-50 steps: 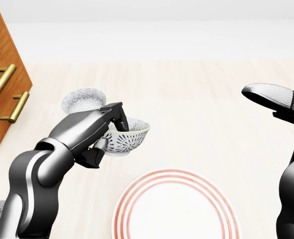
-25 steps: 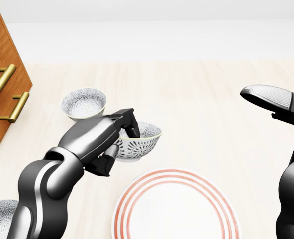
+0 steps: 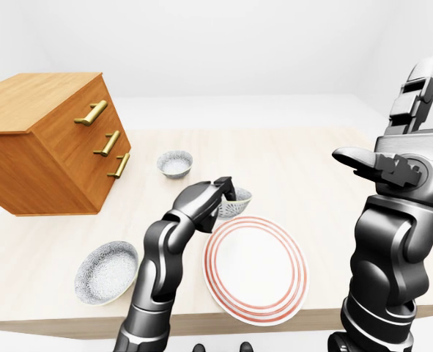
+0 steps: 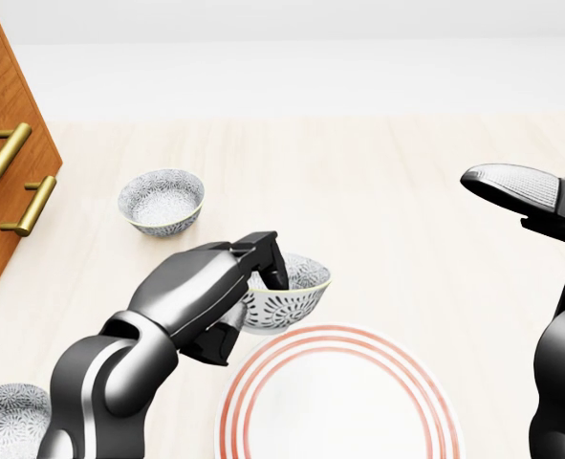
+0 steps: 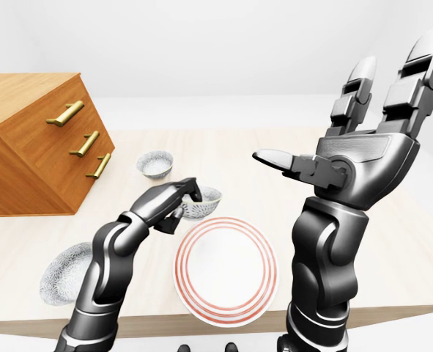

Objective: Put the bowl in the middle on the plate.

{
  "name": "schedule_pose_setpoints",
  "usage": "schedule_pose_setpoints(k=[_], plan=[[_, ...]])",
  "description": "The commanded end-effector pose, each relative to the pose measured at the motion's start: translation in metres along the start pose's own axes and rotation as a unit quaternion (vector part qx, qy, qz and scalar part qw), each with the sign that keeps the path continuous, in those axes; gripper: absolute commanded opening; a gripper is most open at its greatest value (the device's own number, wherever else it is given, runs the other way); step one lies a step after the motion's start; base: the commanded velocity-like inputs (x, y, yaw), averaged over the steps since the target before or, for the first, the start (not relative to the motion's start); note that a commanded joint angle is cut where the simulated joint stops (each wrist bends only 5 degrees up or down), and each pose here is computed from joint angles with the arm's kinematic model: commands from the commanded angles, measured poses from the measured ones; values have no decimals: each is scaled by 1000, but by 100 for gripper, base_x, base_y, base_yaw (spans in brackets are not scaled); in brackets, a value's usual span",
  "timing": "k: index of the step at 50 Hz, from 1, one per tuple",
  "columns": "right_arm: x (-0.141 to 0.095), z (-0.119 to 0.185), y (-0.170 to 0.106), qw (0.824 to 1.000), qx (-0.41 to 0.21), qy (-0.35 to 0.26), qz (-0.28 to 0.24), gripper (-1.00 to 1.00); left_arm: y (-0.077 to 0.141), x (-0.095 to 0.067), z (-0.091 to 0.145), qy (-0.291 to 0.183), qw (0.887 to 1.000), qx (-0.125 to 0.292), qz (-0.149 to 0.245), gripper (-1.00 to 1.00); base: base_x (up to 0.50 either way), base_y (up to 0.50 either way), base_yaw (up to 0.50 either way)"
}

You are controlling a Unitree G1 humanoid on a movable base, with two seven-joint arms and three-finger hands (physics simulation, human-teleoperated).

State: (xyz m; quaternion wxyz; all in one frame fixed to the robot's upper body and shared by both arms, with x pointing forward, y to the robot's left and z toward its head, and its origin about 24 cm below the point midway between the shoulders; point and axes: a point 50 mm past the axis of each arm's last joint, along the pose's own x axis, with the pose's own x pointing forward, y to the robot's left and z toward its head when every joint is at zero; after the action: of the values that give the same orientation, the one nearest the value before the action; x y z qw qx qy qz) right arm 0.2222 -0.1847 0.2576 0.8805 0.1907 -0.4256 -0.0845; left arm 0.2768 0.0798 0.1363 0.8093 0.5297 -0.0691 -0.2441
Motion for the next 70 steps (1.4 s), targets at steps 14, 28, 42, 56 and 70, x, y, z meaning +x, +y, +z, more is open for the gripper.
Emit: schedule_pose_setpoints(k=[14, 28, 42, 56, 70], plan=[[-1, -1, 0, 1000, -2, 2, 1, 100, -19, -11, 15, -23, 999, -18, -13, -100, 0, 0, 0], [0, -1, 0, 1000, -2, 2, 2, 100, -24, -18, 28, -44, 999, -23, -12, -100, 0, 0, 0], [-2, -1, 1, 1000, -2, 2, 4, 100, -52, -33, 44, -75, 994, -50, -57, -100, 0, 0, 0], [-1, 1, 1, 1000, 0, -2, 3, 100, -53, -36, 50, -93, 993, -53, -58, -100, 0, 0, 0], [-1, -1, 1, 1000, -1, 2, 3, 100, -53, -35, 52, -98, 993, -69, 3, -100, 0, 0, 0]])
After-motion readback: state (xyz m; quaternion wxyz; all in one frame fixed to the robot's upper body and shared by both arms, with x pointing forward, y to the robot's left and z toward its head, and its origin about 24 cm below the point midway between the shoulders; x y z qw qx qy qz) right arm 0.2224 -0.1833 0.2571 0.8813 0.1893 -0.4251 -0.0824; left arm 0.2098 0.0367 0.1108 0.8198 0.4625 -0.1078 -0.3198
